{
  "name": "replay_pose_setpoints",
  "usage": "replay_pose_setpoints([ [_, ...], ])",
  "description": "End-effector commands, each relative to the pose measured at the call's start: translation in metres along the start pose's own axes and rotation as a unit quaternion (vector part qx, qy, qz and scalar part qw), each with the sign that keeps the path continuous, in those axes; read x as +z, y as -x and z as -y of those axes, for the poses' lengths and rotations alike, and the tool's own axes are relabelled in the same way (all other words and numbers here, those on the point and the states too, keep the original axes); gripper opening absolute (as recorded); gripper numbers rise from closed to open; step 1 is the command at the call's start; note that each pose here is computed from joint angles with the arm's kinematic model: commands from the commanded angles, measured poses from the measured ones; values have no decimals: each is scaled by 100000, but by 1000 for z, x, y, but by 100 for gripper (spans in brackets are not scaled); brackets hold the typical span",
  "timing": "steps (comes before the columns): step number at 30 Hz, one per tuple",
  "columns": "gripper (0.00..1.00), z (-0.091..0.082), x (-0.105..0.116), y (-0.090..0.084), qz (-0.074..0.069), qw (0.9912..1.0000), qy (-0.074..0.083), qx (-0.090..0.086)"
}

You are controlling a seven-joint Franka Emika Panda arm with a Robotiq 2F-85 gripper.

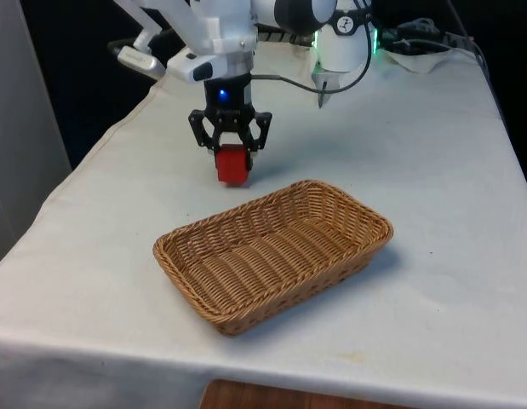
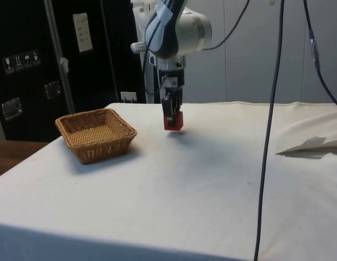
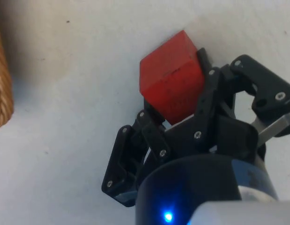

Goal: Pick up the cube and place it into the basket.

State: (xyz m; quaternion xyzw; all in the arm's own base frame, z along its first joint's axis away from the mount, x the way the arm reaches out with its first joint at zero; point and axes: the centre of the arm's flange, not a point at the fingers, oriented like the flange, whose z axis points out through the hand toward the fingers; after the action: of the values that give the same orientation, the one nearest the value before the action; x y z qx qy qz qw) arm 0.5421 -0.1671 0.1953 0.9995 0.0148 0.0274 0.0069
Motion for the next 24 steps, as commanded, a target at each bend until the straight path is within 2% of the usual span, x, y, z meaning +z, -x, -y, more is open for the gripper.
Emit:
replay_pose_setpoints([
  [1,0,0,-4,0,340,99999,137,267],
  [9,0,7,-24,-14,-519,99996,-431,581],
  [10,0,6,-23,-14,-1021,99991,-722,496],
  [11,0,8,-26,-17,-614,99995,-463,638],
  [13,0,10,-29,-21,-705,99993,-621,737],
  [18,0,17,-42,-35,-1353,99981,-945,1009],
  [20,0,17,-41,-36,-1805,99971,-1376,863],
  [21,0,19,-46,-39,-1473,99978,-1079,1049],
  [24,0,25,-54,-48,-1835,99966,-1414,1186],
])
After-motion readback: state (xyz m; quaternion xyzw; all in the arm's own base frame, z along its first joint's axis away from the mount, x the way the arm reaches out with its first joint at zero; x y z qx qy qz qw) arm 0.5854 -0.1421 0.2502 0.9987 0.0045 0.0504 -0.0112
